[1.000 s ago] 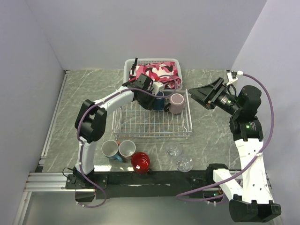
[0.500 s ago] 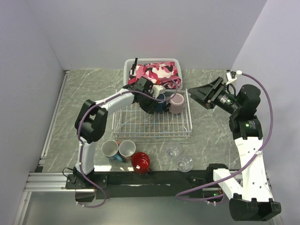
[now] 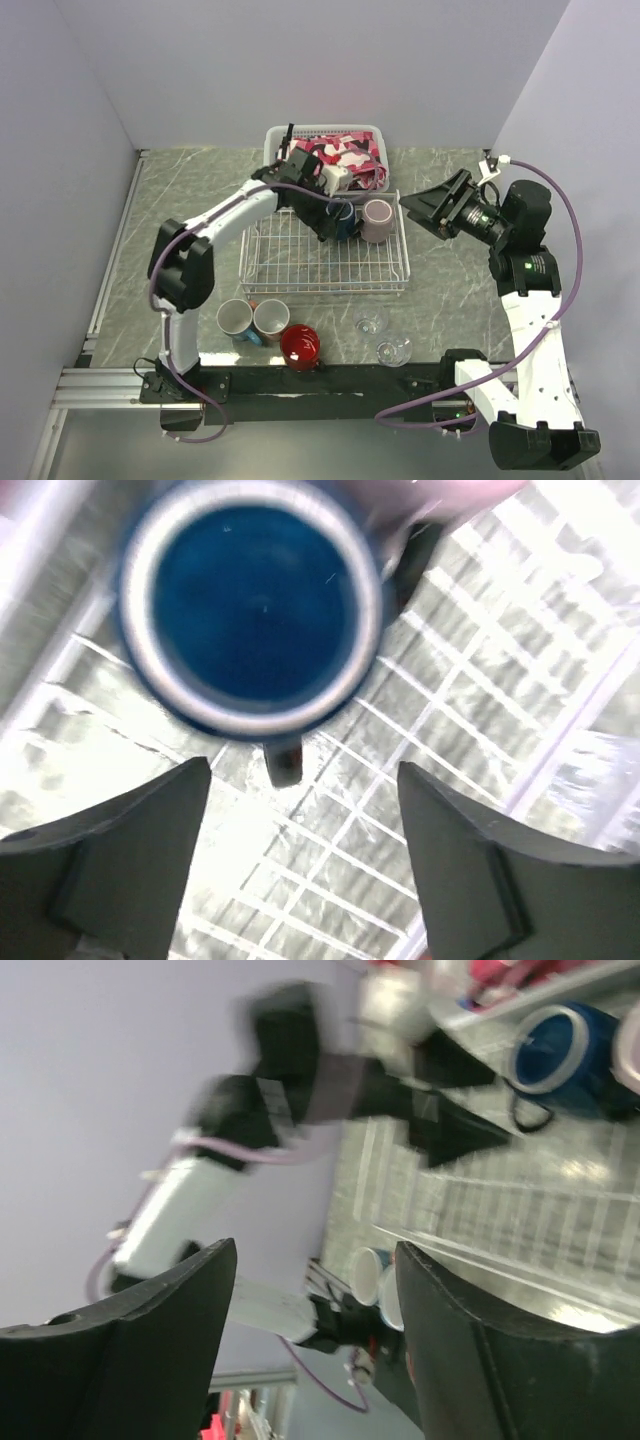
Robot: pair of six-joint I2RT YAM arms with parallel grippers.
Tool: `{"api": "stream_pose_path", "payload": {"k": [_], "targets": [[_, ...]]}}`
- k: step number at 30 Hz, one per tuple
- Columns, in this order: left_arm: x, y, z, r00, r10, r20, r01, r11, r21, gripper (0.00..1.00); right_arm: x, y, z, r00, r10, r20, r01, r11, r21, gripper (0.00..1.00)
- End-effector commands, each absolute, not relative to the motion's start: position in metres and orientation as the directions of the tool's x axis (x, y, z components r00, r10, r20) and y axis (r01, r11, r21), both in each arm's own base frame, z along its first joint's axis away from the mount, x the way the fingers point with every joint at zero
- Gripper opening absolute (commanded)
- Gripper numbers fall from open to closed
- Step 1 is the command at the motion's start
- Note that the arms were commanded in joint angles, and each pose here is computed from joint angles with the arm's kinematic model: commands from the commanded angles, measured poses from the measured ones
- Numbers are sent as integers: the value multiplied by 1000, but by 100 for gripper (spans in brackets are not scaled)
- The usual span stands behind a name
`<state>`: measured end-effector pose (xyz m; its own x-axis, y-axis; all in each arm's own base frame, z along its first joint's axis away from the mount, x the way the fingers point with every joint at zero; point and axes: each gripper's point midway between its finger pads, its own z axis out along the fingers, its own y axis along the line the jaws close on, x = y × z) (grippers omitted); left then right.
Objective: Load the cups into the dish rack
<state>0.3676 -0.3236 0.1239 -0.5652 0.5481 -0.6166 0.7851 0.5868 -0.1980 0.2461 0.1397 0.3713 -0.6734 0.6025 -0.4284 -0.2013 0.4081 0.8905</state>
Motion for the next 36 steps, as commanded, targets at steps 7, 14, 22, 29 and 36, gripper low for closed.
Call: {"api": "stream_pose_path", "payload": {"k": [7, 14, 22, 29, 36], "targets": [[356, -230, 339, -390, 275, -879, 768, 624, -145, 91, 228, 166, 287, -829, 317, -460, -79, 750, 657, 75], [347, -167, 339, -420, 202, -885, 676, 720, -157, 97, 182, 239, 236, -899, -164, -407, -319, 881, 349, 83], [335, -154, 332, -423, 167, -891, 638, 753, -162, 96, 170, 298, 212, -861, -376, -343, -479, 826, 296, 81], [326, -149, 334, -424, 154, -893, 622, 765, -164, 97, 172, 356, 197, -818, -462, -344, -563, 765, 311, 77], [319, -142, 335, -414, 162, -896, 608, 781, -140, 96, 170, 376, 165, -802, -504, -320, -590, 750, 298, 73]]}}
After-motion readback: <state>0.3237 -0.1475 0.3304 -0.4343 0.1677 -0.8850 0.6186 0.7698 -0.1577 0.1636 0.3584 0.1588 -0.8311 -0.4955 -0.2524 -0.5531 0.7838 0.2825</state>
